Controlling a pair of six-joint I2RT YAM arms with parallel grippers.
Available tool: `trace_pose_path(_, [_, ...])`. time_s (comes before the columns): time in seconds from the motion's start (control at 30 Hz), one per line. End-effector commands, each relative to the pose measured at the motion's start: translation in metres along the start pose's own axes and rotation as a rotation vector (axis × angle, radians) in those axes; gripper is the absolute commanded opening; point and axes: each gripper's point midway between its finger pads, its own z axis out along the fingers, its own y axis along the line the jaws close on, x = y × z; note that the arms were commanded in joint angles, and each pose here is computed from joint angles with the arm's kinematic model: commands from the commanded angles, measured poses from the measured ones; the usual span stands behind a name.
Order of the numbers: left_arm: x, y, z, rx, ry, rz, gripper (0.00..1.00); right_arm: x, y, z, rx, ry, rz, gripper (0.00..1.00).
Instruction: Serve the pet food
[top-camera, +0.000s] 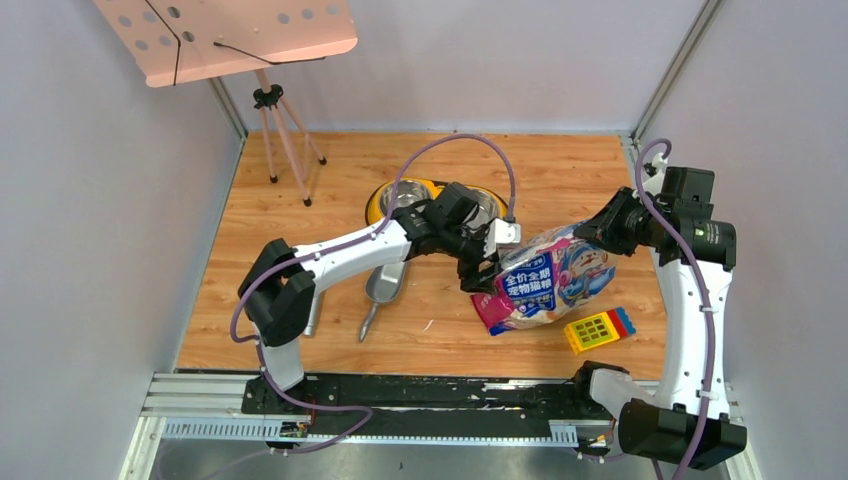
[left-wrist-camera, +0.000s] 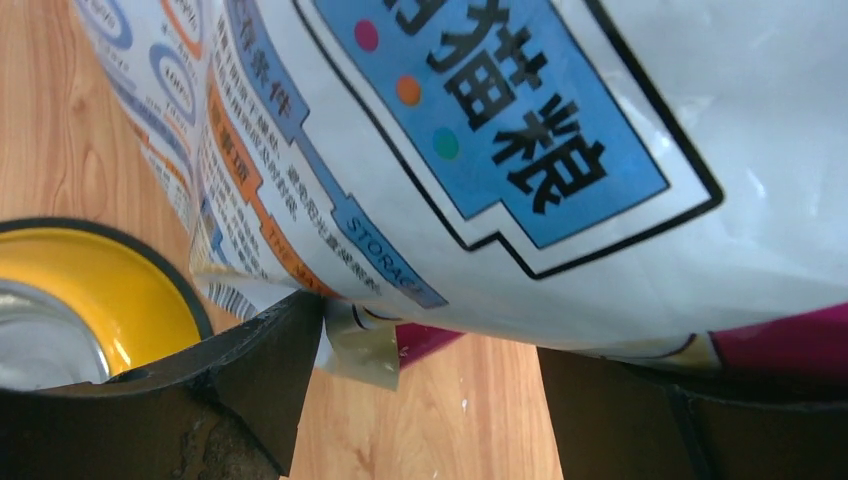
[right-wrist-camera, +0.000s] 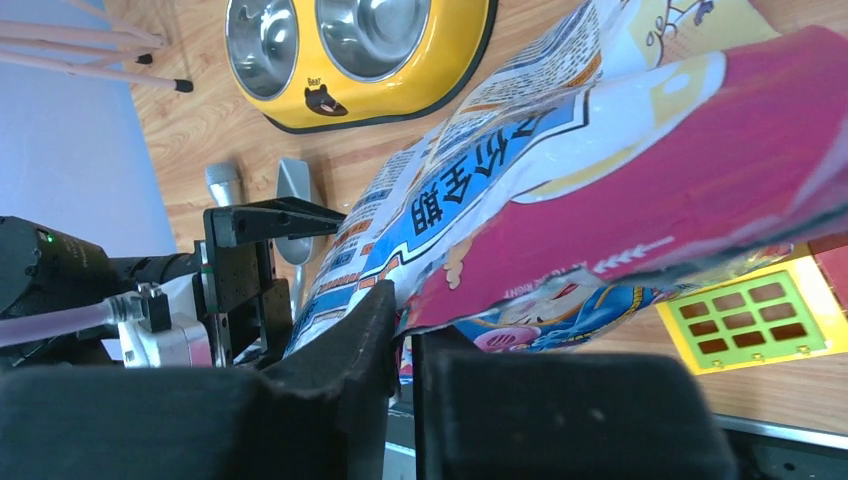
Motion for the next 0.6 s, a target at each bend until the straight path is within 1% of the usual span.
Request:
trace_pose_path(0.0, [-0.025,-0.036,0.034,0.106,-0.064,0.066,0.83,-0.019,0.013,-0.001,-0.057,-0.069,-0.062,0.05])
trace_pose_path(0.07, [-0.035,-0.048,0.042,0.128,-0.082,0.082,0.84,-0.029,0.019,-0.003,-0.073,-0.09,-0.088,0.02])
trace_pose_path(0.2, [-0.053,-0.052,0.052,0.086,-0.11,0.107,0.88,-0.046,0.029,0.0,-0.103,-0.112,-0.105,0.02])
trace_pose_path(0.3, [-0.051,-0.043,0.042,0.037,-0.079,0.149,0.89,-0.059,0.037,0.002,-0.131,-0.119,-0.111,0.01])
trace_pose_path(0.33, [-0.044,-0.04,0.037,0.019,-0.06,0.143,0.89,-0.062,0.039,0.002,-0.137,-0.123,-0.115,0.01])
trace_pose_path(0.37, [-0.049,-0.032,0.021,-0.013,-0.075,0.145,0.89,-0.065,0.041,0.003,-0.139,-0.126,-0.116,0.01])
trace_pose_path(0.4, [-0.042,-0.029,0.013,-0.022,-0.065,0.107,0.89,-0.067,0.041,0.003,-0.14,-0.13,-0.119,0.01])
trace_pose_path(0.43, [-0.044,-0.015,-0.01,-0.072,-0.085,0.078,0.89,-0.068,0.042,0.003,-0.141,-0.131,-0.122,0.01])
trace_pose_path(0.47, [-0.041,-0.014,-0.026,-0.093,-0.096,0.026,0.89,-0.069,0.043,0.002,-0.142,-0.134,-0.127,0.0])
trace_pose_path(0.5, [-0.032,0.007,-0.045,-0.148,-0.101,-0.028,0.9,-0.07,0.043,0.001,-0.142,-0.136,-0.132,0.0])
trace_pose_path(0.53, [-0.023,0.009,-0.057,-0.173,-0.099,-0.079,0.9,-0.069,0.043,0.001,-0.142,-0.136,-0.135,0.0])
trace_pose_path(0.57, [-0.013,0.025,-0.071,-0.226,-0.096,-0.121,0.9,-0.068,0.042,0.001,-0.142,-0.134,-0.135,0.0])
